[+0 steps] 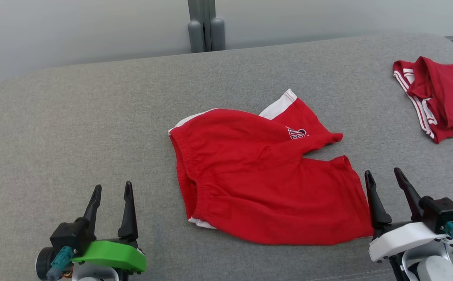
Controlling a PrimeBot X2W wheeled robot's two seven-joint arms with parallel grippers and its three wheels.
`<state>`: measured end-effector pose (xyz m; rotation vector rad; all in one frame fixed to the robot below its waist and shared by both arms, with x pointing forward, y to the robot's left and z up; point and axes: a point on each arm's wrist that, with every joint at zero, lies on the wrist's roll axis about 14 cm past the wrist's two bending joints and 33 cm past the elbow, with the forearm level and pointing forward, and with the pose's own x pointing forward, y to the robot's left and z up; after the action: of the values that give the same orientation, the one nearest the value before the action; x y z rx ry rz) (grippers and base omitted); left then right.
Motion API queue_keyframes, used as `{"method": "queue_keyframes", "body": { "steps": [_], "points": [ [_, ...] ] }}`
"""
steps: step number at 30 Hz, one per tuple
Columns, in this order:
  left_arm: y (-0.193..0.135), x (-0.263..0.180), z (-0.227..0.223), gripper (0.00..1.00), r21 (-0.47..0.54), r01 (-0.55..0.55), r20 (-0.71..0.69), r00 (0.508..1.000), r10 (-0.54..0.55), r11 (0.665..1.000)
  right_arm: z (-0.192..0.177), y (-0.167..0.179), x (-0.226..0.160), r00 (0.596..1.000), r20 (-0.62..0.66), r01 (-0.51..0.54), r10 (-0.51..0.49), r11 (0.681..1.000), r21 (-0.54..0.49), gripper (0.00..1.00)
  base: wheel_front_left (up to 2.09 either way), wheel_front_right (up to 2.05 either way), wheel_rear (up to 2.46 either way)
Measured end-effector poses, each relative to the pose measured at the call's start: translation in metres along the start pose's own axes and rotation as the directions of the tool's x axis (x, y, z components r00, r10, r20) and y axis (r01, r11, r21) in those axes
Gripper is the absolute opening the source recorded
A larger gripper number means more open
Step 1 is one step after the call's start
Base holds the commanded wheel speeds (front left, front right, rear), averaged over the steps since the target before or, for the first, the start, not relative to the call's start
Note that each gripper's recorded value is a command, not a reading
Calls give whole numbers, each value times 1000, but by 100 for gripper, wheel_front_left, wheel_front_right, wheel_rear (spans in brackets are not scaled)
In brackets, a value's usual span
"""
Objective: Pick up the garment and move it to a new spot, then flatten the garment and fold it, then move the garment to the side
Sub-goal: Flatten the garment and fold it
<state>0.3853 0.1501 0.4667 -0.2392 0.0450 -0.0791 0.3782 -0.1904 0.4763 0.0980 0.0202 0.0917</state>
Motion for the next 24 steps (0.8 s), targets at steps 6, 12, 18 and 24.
{"method": "queue_keyframes", "body": {
  "steps": [6, 12, 18, 24],
  "points": [
    [-3, -1, 2, 100, 15, 16, 5, 1000, -16, 1000, 20, 1, -7, 998, 61, -9, 11, 1000, -24, 100, 0, 0, 0],
    [-21, -4, -9, 100, 36, 86, -31, 996, -85, 996, 25, 9, -12, 996, 84, -11, 12, 1000, -13, 100, 0, 0, 0],
    [-62, -9, -39, 100, 63, 240, -130, 964, -230, 969, 22, 14, -11, 997, 78, -17, 18, 1000, -9, 100, 0, 0, 0],
    [-94, -11, -71, 100, 56, 360, -234, 912, -338, 931, 20, 13, -10, 997, 72, -13, 14, 1000, -9, 100, 0, 0, 0]
  ]
}}
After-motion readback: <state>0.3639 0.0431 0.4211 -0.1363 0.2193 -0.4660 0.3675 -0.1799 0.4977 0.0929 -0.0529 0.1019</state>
